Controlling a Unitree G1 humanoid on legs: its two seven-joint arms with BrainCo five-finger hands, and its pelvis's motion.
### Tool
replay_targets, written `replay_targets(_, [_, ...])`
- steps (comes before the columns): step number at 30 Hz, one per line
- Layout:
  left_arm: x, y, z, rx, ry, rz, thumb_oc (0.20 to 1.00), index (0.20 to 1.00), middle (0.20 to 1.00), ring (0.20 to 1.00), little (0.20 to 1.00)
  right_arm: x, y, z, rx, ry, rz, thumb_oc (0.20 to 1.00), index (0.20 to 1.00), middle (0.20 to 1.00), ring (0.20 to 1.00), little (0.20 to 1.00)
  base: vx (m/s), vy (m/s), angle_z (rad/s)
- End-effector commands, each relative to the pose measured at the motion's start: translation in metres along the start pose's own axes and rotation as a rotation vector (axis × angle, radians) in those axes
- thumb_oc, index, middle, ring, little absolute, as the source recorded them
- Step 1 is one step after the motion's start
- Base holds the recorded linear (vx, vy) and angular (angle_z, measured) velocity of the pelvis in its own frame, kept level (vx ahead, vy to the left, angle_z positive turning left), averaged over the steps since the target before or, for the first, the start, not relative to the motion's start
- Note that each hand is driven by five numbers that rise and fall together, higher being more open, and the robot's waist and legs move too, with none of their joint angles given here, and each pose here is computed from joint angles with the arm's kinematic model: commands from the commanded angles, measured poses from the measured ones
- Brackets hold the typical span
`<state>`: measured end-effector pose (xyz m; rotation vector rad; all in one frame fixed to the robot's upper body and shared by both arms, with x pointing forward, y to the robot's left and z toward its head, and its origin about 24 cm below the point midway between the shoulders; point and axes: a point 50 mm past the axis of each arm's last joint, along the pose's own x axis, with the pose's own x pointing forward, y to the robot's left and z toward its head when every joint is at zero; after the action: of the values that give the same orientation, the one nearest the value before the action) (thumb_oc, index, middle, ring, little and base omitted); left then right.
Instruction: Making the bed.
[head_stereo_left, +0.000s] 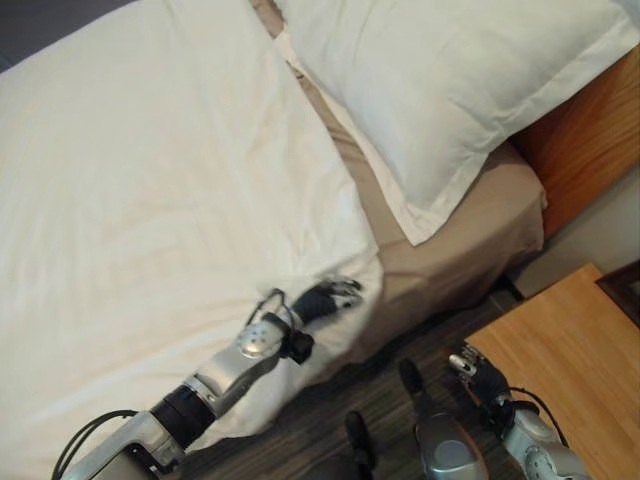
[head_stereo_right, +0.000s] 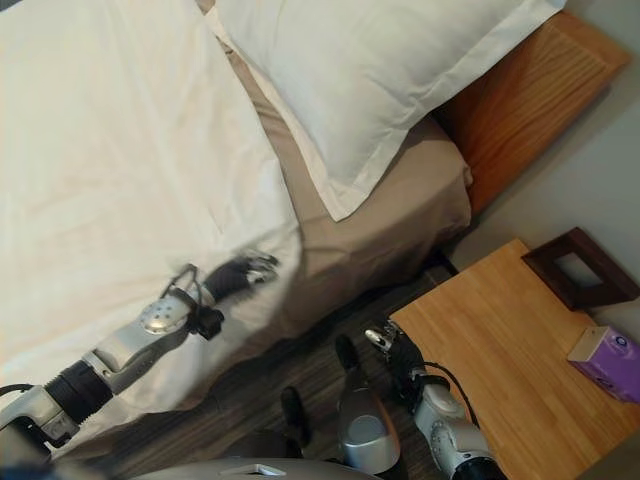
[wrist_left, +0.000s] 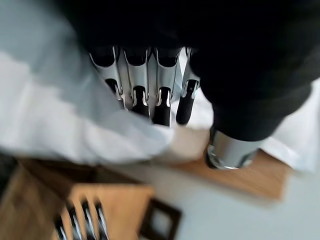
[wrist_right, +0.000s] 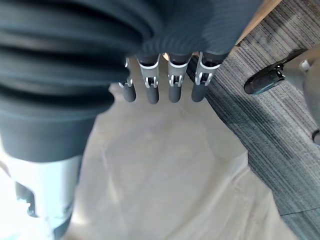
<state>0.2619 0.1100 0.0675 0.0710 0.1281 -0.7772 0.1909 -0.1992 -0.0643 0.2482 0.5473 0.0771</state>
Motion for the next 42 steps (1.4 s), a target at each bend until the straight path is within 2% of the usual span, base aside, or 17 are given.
replay_targets(1, [0.010, -0.019, 0.046, -0.098, -0.230, -0.135, 1.000, 1.000, 1.000, 1.000, 1.000, -0.008, -0.002, -0.010, -0.019, 0.021, 0.013, 1.000, 1.000, 1.000, 1.000, 1.000, 0.00, 0.000, 0.00])
replay_targets(11, [0.003, -0.045, 0.097, -0.176, -0.468, -0.286, 1.000, 1.000, 1.000, 1.000, 1.000, -0.011, -0.004, -0.015, -0.020, 0.020, 0.006, 1.000, 1.000, 1.000, 1.000, 1.000, 0.00, -0.003, 0.05])
replay_targets(15, [-0.008, -0.031, 0.106, -0.215, -0.551, -0.214, 1.000, 1.000, 1.000, 1.000, 1.000, -0.013, -0.007, -0.016, 0.007, 0.013, -0.023, 1.000, 1.000, 1.000, 1.000, 1.000, 0.00, -0.004, 0.02])
replay_targets(18, [-0.028, 0.000, 0.104, -0.297, -0.645, -0.017, 1.000, 1.000, 1.000, 1.000, 1.000, -0.014, -0.012, -0.012, 0.059, -0.031, -0.081, 1.000, 1.000, 1.000, 1.000, 1.000, 0.01, -0.004, 0.04])
replay_targets(23, [-0.029, 0.000, 0.104, -0.298, -0.645, -0.016, 1.000, 1.000, 1.000, 1.000, 1.000, -0.014, -0.012, -0.012, 0.058, -0.030, -0.081, 1.000, 1.000, 1.000, 1.000, 1.000, 0.01, 0.005, 0.10])
replay_targets(24, [-0.078, 0.051, 0.059, -0.403, -0.692, 0.449, 1.000, 1.000, 1.000, 1.000, 1.000, -0.014, -0.054, 0.075, -0.019, -0.393, -0.355, 0.200, 0.200, 0.200, 0.200, 0.200, 0.06, 0.051, -0.01])
replay_targets(25, [-0.092, 0.059, 0.040, -0.392, -0.639, 0.595, 1.000, 1.000, 1.000, 1.000, 1.000, -0.015, -0.069, 0.126, 0.080, -0.597, -0.485, 0.200, 0.200, 0.200, 0.200, 0.200, 0.05, 0.055, -0.25])
replay_targets(26, [-0.093, 0.059, 0.042, -0.388, -0.643, 0.600, 1.000, 1.000, 1.000, 1.000, 1.000, -0.015, -0.072, 0.141, 0.111, -0.651, -0.499, 0.200, 0.200, 0.200, 0.200, 0.200, 0.01, 0.036, -0.36])
replay_targets(27, [-0.095, 0.059, 0.036, -0.405, -0.620, 0.627, 1.000, 1.000, 1.000, 1.000, 1.000, -0.014, -0.069, 0.163, 0.157, -0.728, -0.501, 0.200, 0.200, 0.200, 0.200, 0.200, -0.01, 0.013, -0.12])
replay_targets(28, [-0.095, 0.059, 0.036, -0.405, -0.620, 0.627, 1.000, 1.000, 1.000, 1.000, 1.000, -0.014, -0.069, 0.163, 0.157, -0.728, -0.501, 0.200, 0.200, 0.200, 0.200, 0.200, -0.01, 0.026, 0.29])
replay_targets(29, [-0.096, 0.054, 0.020, -0.440, -0.543, 0.648, 1.000, 1.000, 1.000, 1.000, 1.000, -0.014, -0.046, 0.218, 0.171, -0.888, -0.387, 0.200, 0.200, 0.200, 0.200, 0.200, -0.02, 0.020, 0.41])
replay_targets(32, [-0.094, 0.047, 0.004, -0.517, -0.487, 0.656, 1.000, 1.000, 1.000, 1.000, 1.000, -0.005, -0.006, 0.242, 0.218, -0.946, -0.203, 0.200, 0.200, 0.200, 0.200, 0.200, -0.03, 0.006, -0.04])
replay_targets(33, [-0.094, 0.047, 0.004, -0.517, -0.487, 0.656, 1.000, 1.000, 1.000, 1.000, 1.000, -0.005, -0.006, 0.242, 0.218, -0.946, -0.203, 0.200, 0.200, 0.200, 0.200, 0.200, 0.00, 0.000, 0.00])
replay_targets(36, [-0.089, 0.042, -0.005, -0.563, -0.450, 0.638, 1.000, 1.000, 1.000, 1.000, 1.000, 0.004, 0.032, 0.260, 0.171, -0.953, -0.071, 0.200, 0.200, 0.200, 0.200, 0.200, 0.00, 0.000, 0.00])
replay_targets(40, [-0.088, 0.039, -0.010, -0.582, -0.431, 0.631, 1.000, 1.000, 1.000, 1.000, 1.000, 0.014, 0.058, 0.257, 0.184, -0.911, 0.034, 0.200, 0.200, 0.200, 0.200, 0.200, 0.00, -0.004, 0.04])
replay_targets(41, [-0.086, 0.037, -0.012, -0.597, -0.424, 0.631, 1.000, 1.000, 1.000, 1.000, 1.000, 0.026, 0.080, 0.244, 0.231, -0.832, 0.134, 0.200, 0.200, 0.200, 0.200, 0.200, 0.00, -0.003, 0.05])
replay_targets(42, [-0.086, 0.037, -0.012, -0.597, -0.424, 0.632, 1.000, 1.000, 1.000, 1.000, 1.000, 0.026, 0.081, 0.244, 0.231, -0.831, 0.135, 0.200, 0.200, 0.200, 0.200, 0.200, 0.00, 0.000, 0.00])
